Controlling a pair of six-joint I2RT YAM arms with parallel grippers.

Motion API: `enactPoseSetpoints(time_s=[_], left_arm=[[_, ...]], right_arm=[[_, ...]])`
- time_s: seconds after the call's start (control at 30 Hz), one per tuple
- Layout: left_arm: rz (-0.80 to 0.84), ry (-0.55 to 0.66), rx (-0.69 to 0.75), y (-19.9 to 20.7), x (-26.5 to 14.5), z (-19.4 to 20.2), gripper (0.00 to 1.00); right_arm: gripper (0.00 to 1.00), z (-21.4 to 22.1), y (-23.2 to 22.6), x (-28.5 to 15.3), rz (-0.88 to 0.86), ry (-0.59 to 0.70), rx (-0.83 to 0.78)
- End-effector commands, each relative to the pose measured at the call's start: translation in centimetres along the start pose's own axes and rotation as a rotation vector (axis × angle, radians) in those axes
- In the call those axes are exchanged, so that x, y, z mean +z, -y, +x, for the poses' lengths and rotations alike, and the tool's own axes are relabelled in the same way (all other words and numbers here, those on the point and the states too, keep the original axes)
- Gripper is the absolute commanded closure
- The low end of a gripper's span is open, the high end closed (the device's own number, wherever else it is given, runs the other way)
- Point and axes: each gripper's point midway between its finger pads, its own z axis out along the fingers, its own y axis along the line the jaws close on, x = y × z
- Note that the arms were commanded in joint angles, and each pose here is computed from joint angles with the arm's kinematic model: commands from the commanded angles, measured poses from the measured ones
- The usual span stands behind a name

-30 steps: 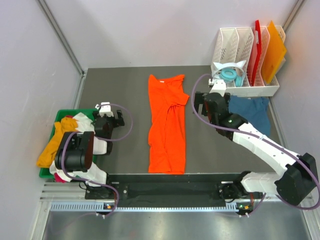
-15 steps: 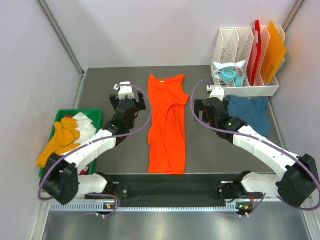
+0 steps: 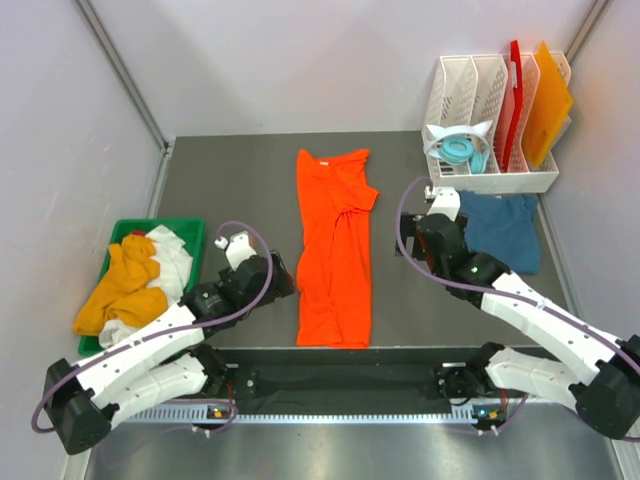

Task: Fold and stack the t-shirts
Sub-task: Grab the bottom of the folded rectangular tshirt with both arms

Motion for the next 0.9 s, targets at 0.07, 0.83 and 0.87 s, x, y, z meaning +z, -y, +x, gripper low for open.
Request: enactPoseSetpoints(time_s=[0.07,0.83,0.87], left_arm=[[-0.002,-0.23,-0.034,-0.7,-0.7,5.9,0.01],[-0.061,-0.221,0.213,0.5,0.3,13.7,0.49],[-0.08,-0.238,0.216,-0.2,0.6,14.4,0.51]], right_arm=[[0.0,2.2,-0.3,-1.3,-0.002,-0.012,0.005],[0.0,10.6,-4.8,-3.6,-0.086,-0.164,-0.075],[0.0,10.4,-4.9,-3.6,-0.088,-0.162,-0.073]])
